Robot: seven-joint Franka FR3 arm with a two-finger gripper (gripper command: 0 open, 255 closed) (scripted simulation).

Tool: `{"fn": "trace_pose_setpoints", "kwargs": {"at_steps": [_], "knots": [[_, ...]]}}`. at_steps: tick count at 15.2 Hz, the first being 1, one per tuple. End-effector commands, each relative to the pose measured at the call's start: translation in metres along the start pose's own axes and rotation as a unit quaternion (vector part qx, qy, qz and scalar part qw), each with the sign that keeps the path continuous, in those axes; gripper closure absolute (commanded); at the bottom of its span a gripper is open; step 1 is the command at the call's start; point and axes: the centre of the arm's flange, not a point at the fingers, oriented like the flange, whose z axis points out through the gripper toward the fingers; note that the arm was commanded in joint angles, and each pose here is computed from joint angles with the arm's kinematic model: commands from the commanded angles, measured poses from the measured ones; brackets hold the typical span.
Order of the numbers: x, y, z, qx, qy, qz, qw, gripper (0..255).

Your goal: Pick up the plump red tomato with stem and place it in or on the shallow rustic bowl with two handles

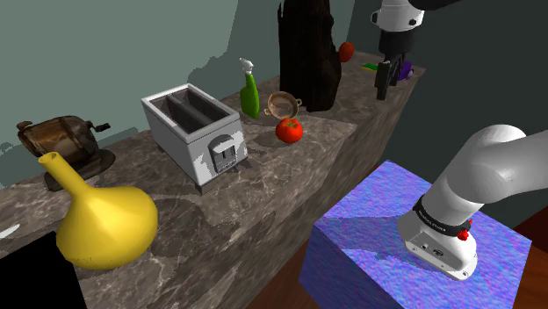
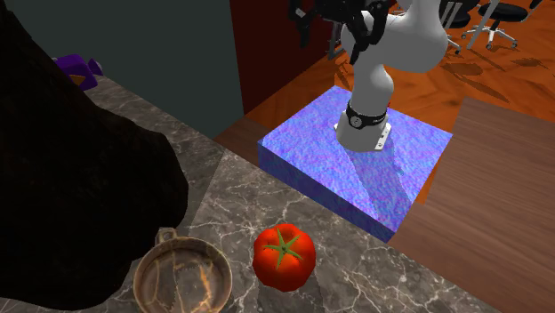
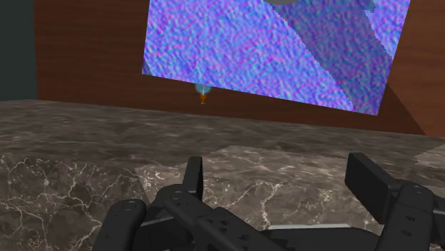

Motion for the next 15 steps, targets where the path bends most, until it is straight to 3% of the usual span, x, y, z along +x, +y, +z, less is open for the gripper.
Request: {"fn": "trace_pose_setpoints", "kwargs": {"at_steps": [1, 4, 8, 11, 15], "knots": [[0.0, 0.0, 0.0, 0.0, 0.0, 0.0, 1.0, 0], [0.033, -0.031, 0.011, -0.049, 0.005, -0.026, 0.9985, 0], [0.074, -0.073, 0.031, -0.113, 0.011, -0.06, 0.9917, 0], [0.103, -0.105, 0.049, -0.161, 0.016, -0.086, 0.9831, 0], [0.14, -0.146, 0.077, -0.224, 0.022, -0.12, 0.9669, 0]]}}
